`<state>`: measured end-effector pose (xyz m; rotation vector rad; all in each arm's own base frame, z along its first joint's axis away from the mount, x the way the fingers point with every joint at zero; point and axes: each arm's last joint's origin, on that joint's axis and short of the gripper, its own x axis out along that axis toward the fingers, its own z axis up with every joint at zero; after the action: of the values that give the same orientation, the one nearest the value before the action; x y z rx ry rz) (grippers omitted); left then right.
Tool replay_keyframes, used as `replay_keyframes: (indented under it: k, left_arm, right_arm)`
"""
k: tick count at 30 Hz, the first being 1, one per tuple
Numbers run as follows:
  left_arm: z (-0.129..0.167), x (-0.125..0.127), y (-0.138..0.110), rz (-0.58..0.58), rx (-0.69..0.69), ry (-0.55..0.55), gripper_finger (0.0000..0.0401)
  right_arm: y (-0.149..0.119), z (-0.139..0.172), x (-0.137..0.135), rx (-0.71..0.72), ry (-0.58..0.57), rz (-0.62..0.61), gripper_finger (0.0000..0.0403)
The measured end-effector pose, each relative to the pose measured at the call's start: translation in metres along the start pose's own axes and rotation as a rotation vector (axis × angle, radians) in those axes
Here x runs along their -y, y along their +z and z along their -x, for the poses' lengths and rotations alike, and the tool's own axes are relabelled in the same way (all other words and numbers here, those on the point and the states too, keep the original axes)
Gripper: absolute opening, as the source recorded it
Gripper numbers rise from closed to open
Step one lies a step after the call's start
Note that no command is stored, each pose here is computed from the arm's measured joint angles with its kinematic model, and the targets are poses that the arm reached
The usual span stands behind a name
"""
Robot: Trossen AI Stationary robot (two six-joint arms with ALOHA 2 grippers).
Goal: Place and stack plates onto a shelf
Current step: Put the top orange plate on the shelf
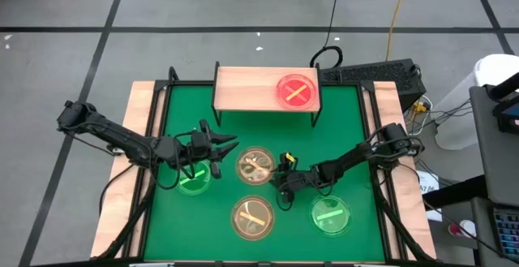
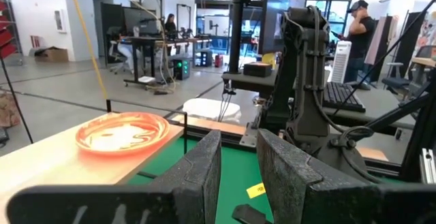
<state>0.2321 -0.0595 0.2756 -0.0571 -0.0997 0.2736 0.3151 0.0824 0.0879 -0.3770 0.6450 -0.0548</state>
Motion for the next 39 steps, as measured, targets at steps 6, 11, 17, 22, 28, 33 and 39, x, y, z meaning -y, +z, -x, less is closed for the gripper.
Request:
replay_keyframes:
  k: [6, 11, 17, 22, 28, 33, 39]
  left_arm:
    - [0.000, 0.000, 0.000, -0.002, -0.003, 0.000, 0.0102]
    - [0.000, 0.000, 0.000, -0.002, -0.003, 0.002, 0.0102]
    - [0.000, 0.000, 0.000, -0.003, -0.003, 0.002, 0.0102]
    - [0.000, 0.000, 0.000, 0.009, -0.003, 0.002, 0.0102]
    - [0.000, 0.000, 0.000, 0.018, 0.002, 0.001, 0.0102]
    - [0.000, 0.000, 0.000, 0.020, 0.002, 0.001, 0.0102]
    - [0.000, 0.000, 0.000, 0.021, 0.002, 0.001, 0.0102]
  right_arm:
    - [0.001, -0.001, 0.000, 0.010, 0.003, 0.008, 0.0114]
    - [0.001, -0.001, 0.000, 0.012, 0.006, 0.012, 0.0042]
    - [0.004, 0.003, -0.002, 0.028, 0.011, 0.024, 0.0006]
    - [0.033, 0.027, 0.003, 0.174, -0.040, 0.069, 0.0001]
    - [0.071, 0.068, 0.029, 0.344, -0.182, 0.040, 0.0000]
    - [0.073, 0.088, 0.040, 0.301, -0.154, -0.041, 0.0000]
    - [0.045, 0.082, 0.026, 0.040, -0.048, -0.024, 0.0021]
